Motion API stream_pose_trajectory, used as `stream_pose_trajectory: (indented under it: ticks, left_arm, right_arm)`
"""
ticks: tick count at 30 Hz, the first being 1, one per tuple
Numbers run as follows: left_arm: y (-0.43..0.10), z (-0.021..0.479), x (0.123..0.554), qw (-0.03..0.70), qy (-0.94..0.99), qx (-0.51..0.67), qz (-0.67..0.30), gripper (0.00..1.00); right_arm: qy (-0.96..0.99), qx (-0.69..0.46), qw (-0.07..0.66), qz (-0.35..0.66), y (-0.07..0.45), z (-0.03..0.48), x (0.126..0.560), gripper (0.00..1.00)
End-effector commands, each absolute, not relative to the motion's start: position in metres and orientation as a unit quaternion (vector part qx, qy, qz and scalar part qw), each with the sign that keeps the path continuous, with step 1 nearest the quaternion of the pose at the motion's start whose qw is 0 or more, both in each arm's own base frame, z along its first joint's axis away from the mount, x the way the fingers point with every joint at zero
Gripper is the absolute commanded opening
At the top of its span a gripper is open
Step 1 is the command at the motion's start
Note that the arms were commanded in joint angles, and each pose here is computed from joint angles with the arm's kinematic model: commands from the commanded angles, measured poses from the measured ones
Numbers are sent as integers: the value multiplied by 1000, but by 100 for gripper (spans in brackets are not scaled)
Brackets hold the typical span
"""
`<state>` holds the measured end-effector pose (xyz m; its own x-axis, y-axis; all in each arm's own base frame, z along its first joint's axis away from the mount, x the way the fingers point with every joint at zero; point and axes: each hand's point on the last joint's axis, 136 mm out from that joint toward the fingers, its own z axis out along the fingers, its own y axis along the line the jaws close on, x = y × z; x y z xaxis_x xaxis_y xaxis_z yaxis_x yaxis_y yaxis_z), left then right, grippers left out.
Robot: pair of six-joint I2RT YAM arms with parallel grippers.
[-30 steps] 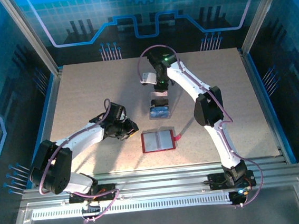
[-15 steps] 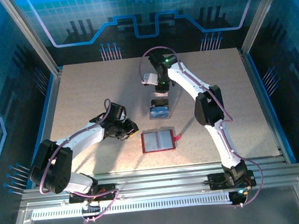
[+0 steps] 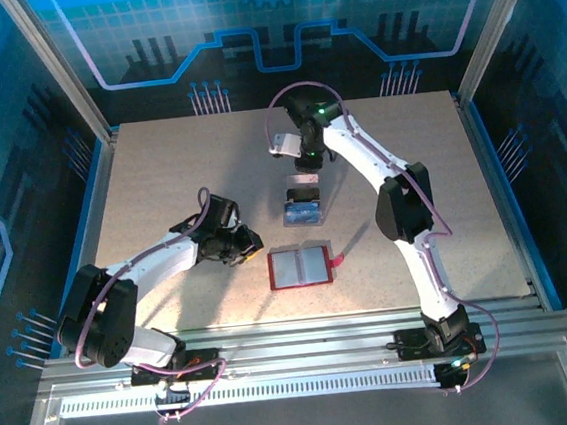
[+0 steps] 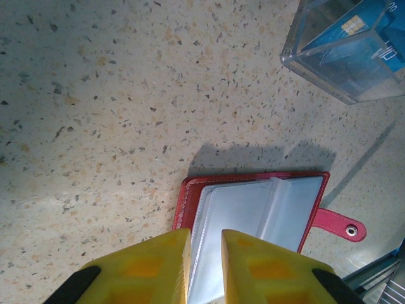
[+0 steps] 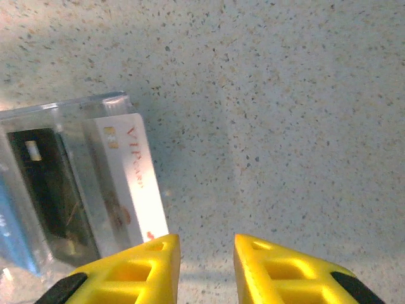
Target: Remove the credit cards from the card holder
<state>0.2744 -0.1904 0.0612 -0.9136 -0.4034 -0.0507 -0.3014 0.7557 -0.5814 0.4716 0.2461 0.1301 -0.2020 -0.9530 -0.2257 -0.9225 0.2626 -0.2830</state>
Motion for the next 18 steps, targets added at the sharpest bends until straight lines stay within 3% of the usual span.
stream_pose_trajectory:
  ticks: [1,18]
  left_arm:
    - [-193,63,278,88,931,-180,-305,21]
    - [-200,73,279,98,920,-176,-336,21]
  right_arm:
    - [773,-595,217,-21,261,163,456,29]
    - [790,-540,282,71,296,191,364,29]
